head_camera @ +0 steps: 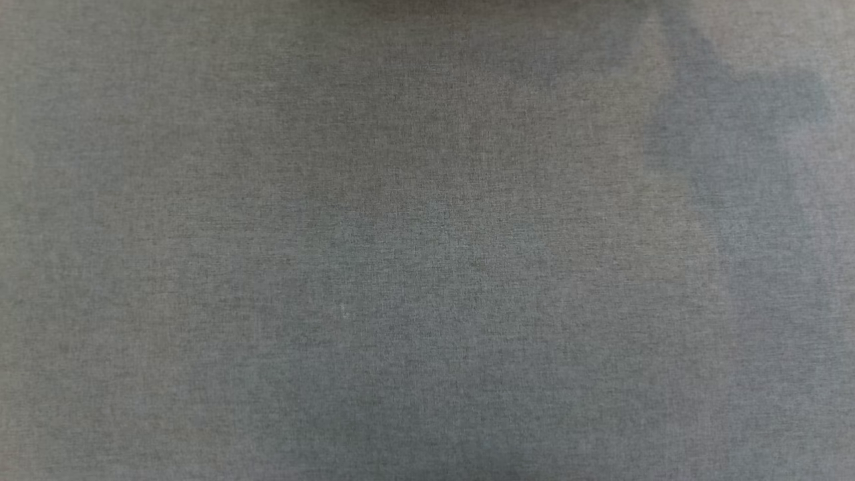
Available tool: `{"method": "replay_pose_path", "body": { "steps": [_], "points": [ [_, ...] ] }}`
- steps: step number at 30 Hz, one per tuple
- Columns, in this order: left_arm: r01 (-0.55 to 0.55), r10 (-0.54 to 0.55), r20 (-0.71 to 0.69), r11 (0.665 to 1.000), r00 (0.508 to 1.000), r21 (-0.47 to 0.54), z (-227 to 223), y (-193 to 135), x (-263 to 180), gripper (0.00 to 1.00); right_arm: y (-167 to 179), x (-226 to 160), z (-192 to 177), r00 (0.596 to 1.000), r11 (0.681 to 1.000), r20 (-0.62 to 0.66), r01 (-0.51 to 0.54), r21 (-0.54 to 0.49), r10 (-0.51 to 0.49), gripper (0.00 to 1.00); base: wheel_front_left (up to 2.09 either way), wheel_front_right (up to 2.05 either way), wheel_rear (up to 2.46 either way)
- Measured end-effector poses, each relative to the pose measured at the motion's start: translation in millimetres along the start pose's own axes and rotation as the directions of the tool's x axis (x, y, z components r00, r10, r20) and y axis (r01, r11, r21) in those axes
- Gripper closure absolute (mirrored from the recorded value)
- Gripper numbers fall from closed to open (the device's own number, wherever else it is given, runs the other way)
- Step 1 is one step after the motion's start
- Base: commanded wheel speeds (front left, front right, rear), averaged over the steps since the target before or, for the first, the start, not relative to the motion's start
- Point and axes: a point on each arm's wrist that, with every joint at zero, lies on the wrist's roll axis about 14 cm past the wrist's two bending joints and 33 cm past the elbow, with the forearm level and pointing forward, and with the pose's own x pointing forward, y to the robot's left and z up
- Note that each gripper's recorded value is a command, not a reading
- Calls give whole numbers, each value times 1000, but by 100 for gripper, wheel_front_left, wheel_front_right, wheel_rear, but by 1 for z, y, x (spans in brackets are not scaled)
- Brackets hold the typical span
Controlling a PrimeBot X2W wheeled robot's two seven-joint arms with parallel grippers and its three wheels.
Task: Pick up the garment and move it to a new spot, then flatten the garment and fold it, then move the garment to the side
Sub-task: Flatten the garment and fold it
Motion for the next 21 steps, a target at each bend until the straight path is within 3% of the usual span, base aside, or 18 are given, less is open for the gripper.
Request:
{"method": "replay_pose_path", "body": {
  "steps": [4,6,9,21],
  "points": [
    [-41,40,-28,999,999,-22,-34,16,7,100,5,18,-20,1000,1000,-3,-7,-9,7,100,0,0,0],
    [-67,60,-88,995,994,-79,-91,21,4,100,25,25,-78,996,999,-80,-48,17,49,100,0,0,0],
    [-82,70,-103,990,992,-115,-117,20,-10,100,38,19,-96,995,995,-77,-65,74,70,100,0,0,0],
    [-124,47,-294,960,955,-250,-185,-17,-120,100,82,-71,-150,975,971,-160,-122,204,156,100,0,0,0]
  ]
}}
